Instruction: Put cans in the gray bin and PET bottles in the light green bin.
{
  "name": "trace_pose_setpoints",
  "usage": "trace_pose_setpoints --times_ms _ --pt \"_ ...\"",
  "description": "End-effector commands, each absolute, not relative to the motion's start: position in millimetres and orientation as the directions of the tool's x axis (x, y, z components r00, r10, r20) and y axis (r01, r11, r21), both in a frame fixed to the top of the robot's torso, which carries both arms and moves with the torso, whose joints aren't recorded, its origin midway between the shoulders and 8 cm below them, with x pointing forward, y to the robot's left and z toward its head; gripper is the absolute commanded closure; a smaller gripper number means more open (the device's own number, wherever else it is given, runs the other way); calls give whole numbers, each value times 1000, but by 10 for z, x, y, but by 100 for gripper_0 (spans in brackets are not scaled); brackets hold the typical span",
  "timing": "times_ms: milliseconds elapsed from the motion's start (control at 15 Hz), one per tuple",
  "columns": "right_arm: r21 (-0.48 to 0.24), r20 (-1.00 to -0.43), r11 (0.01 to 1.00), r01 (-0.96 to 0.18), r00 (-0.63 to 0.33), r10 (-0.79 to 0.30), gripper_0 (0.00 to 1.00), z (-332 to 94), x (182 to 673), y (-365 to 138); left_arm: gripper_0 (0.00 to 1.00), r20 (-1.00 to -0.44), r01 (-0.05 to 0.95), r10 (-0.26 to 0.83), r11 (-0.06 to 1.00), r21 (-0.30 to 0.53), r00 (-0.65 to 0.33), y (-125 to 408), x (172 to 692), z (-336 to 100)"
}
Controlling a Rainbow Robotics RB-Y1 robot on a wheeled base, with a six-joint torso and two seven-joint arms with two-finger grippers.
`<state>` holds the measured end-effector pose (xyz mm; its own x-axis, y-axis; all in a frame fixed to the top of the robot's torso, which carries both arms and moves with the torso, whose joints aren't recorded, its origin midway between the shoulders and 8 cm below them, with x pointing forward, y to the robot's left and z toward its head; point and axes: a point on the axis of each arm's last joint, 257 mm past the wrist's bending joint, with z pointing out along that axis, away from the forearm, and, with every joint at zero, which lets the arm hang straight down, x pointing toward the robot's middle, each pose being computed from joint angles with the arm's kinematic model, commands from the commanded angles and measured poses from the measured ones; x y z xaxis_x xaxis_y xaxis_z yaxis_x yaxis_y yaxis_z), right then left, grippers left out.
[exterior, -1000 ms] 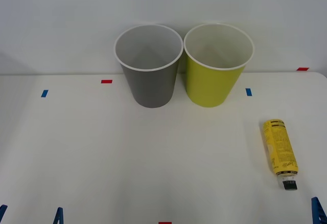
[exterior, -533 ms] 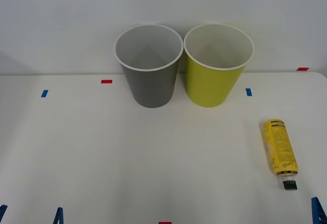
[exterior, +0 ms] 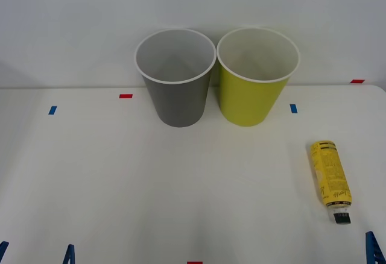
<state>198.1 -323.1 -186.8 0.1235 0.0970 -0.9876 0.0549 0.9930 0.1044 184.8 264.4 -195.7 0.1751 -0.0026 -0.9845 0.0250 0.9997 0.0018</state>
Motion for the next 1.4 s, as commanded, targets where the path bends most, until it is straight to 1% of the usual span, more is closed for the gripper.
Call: trace_pose_setpoints --times_ms 67,200,400,533,733,933,1000,1067,1133,1400 --pt "93 -988 994 51 127 86 0 -1857 2034 -3225 0 -985 25 -3 1000 2 175 2644 1848 -1958" --pt "81 -990 996 36 118 76 0 -1867 2078 -3217 0 -985 25 -3 1000 2 175 2644 1848 -1958" --pt "52 -998 998 29 49 50 0 -1910 2261 -3253 0 -985 25 -3 1000 2 175 2644 1848 -1958" --pt "54 -999 998 22 -1 54 0 -1869 2466 -3227 0 -985 25 -3 1000 2 175 2644 1848 -1958" --pt "42 -997 998 36 -63 44 0 -1857 2732 -3332 0 -985 25 -3 1000 2 175 2644 1848 -1958" --pt "62 -992 997 53 -109 68 0 -1906 2970 -3437 0 -985 25 -3 1000 2 175 2644 1848 -1958" --pt "87 -988 994 62 -121 94 0 -1894 3041 -3466 0 -985 25 -3 1000 2 175 2644 1848 -1958" --pt "132 -979 989 72 -149 141 0 -1905 3099 -3461 0 -985 25 -3 1000 2 175 2644 1848 -1958" --pt "153 -972 985 78 -169 164 0 -1897 3151 -3451 0 -985 25 -3 1000 2 175 2644 1848 -1958" --pt "129 -943 985 113 -292 157 0 -1930 3257 -3480 0 -985 25 -3 1000 2 175 2644 1848 -1958"
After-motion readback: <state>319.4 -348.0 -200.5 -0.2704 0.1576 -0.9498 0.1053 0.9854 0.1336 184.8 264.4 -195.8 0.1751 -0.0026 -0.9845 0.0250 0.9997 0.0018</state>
